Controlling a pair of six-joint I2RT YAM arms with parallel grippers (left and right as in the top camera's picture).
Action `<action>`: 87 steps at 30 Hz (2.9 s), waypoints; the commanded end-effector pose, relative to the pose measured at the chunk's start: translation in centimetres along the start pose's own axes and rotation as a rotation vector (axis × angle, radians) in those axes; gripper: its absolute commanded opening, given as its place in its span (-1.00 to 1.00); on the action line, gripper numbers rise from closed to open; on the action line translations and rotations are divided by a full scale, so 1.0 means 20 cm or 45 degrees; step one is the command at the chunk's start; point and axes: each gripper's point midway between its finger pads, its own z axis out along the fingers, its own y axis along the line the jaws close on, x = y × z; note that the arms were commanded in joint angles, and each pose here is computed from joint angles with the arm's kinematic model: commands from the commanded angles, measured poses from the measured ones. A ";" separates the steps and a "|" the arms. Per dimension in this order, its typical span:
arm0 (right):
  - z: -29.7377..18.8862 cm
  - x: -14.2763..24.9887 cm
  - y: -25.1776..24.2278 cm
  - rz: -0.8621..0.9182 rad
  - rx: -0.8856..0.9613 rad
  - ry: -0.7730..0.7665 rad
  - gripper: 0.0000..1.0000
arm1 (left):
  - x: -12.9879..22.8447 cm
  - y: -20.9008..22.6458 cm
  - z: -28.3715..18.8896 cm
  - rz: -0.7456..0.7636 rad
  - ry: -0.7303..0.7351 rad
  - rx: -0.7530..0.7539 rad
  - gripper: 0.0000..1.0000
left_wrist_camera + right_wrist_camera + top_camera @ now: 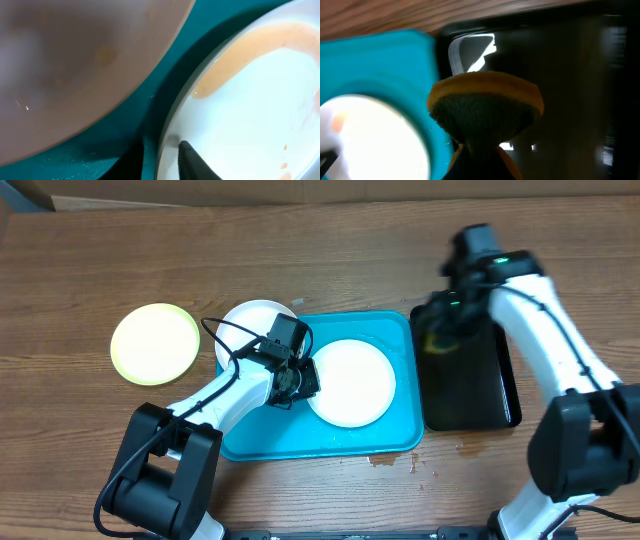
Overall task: Clean dirty plates on tray and stack at the side
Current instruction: 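Return the sponge to the black tray, release it, and raise the right arm, then lift the white plate with the left gripper and carry it over the black tray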
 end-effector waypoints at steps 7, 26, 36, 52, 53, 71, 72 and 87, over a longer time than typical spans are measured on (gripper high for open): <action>0.20 0.07 -0.28 0.163 0.028 0.021 -0.92 | 0.03 0.05 0.03 0.006 0.019 -0.044 -0.39; 0.07 -0.02 -0.28 0.180 0.023 -0.025 0.57 | 0.03 0.05 0.03 0.012 0.019 -0.045 -0.24; -0.17 -0.13 -0.60 0.426 0.052 -0.107 1.00 | 0.08 0.01 0.04 0.084 0.036 -0.046 -0.34; -0.19 -0.13 -0.75 0.517 0.068 -0.140 1.00 | -0.10 -0.07 -0.20 0.184 0.078 -0.032 -0.92; -0.19 -0.13 -0.75 0.517 0.068 -0.140 1.00 | -0.13 -0.08 -0.24 0.193 0.071 -0.029 -0.92; -0.19 -0.13 -0.75 0.517 0.068 -0.140 1.00 | -0.44 -0.73 -0.77 0.489 -0.454 -0.003 -0.92; -0.19 -0.13 -0.75 0.517 0.068 -0.140 1.00 | -0.42 -0.77 -0.77 0.517 -0.487 -0.020 -0.92; -0.19 -0.13 -0.75 0.517 0.068 -0.140 1.00 | -0.09 -1.23 -0.65 1.027 -0.842 -0.279 -0.92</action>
